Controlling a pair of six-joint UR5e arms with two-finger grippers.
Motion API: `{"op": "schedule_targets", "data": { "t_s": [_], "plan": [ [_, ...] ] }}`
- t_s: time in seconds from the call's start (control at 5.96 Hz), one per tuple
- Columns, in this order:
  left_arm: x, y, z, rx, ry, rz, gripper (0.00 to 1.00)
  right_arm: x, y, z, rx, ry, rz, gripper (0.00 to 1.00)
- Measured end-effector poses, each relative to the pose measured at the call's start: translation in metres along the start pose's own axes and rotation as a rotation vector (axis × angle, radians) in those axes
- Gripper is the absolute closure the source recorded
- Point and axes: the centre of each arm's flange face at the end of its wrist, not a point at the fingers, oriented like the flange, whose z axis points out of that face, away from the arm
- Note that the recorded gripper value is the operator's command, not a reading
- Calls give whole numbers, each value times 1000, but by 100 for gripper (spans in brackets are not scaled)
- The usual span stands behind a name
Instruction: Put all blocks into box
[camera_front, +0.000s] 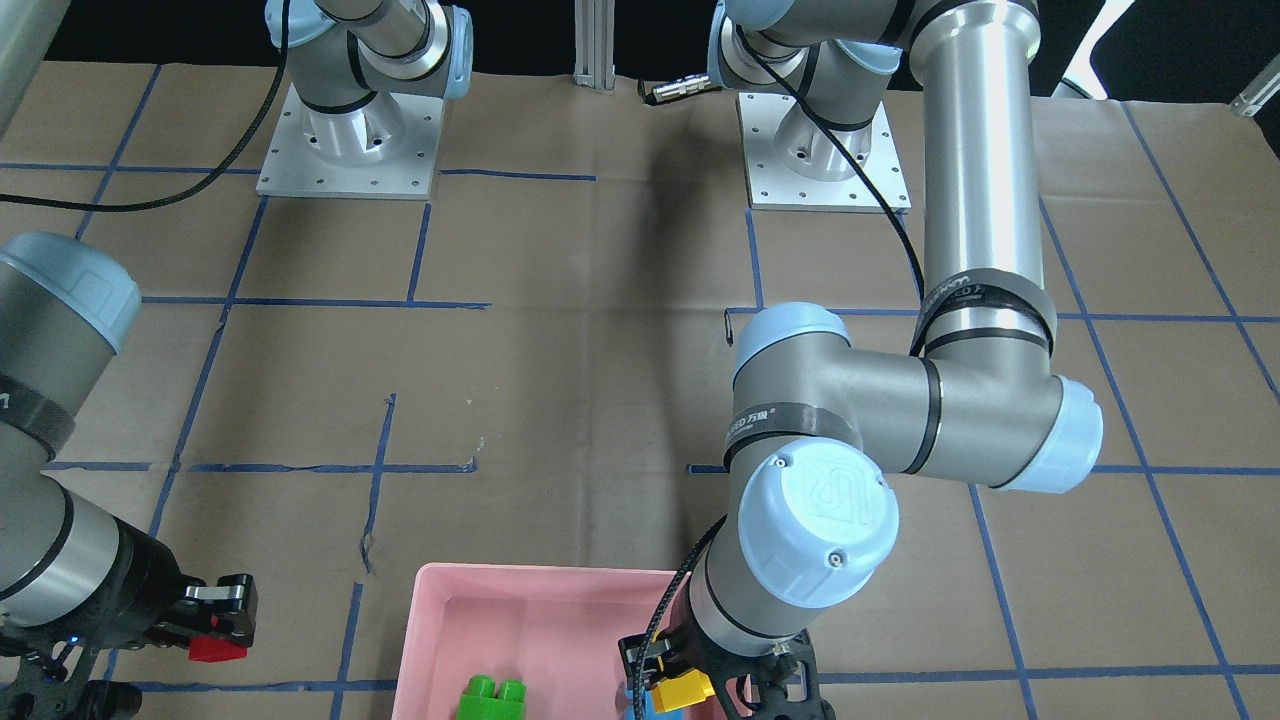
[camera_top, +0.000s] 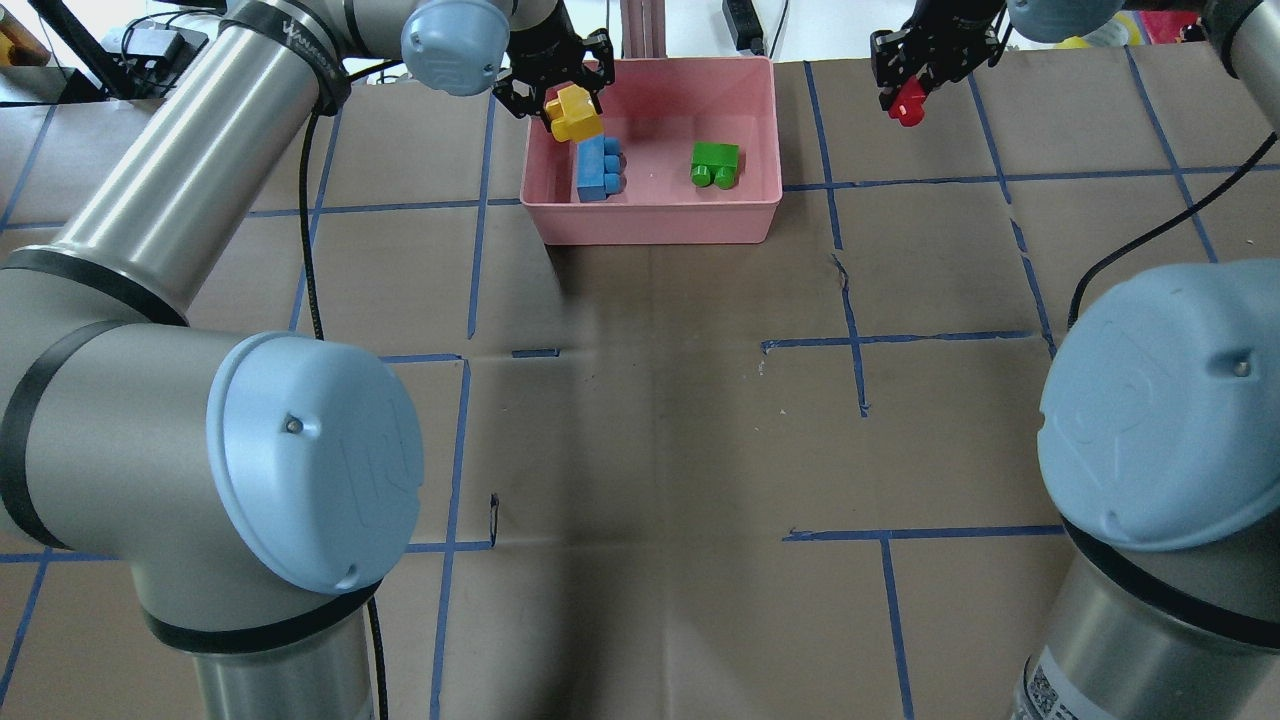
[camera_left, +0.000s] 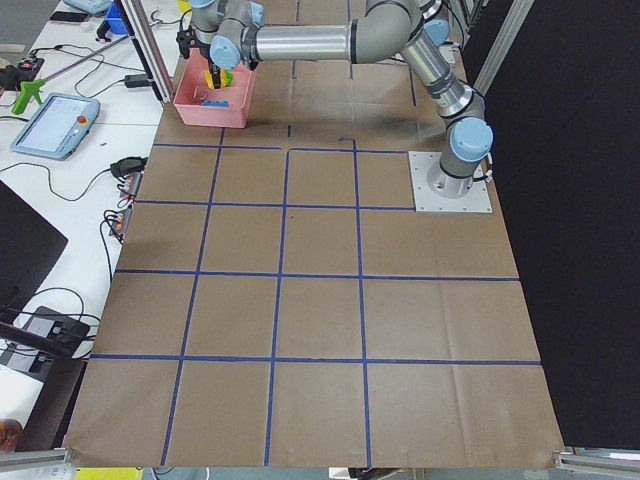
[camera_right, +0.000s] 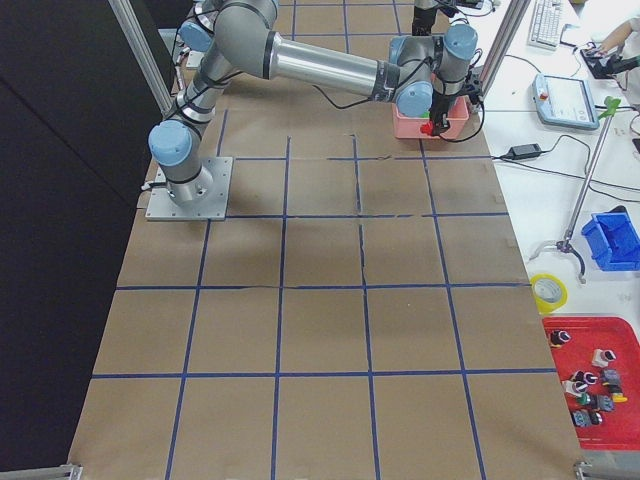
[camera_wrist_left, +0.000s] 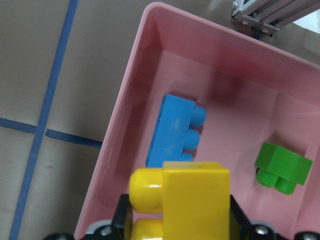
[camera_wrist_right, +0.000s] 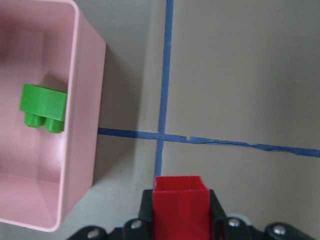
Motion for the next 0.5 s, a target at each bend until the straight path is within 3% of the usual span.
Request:
{"op": "schedule_targets", "data": {
  "t_s": [0.34, 0.5],
  "plan": [
    [4, 0, 2, 25, -8, 8, 0, -34, -4, -2, 20, -142, 161, 93],
    [4, -1, -12, 42, -2, 9, 0, -54, -6, 5, 22, -189, 187, 93]
  ]
}}
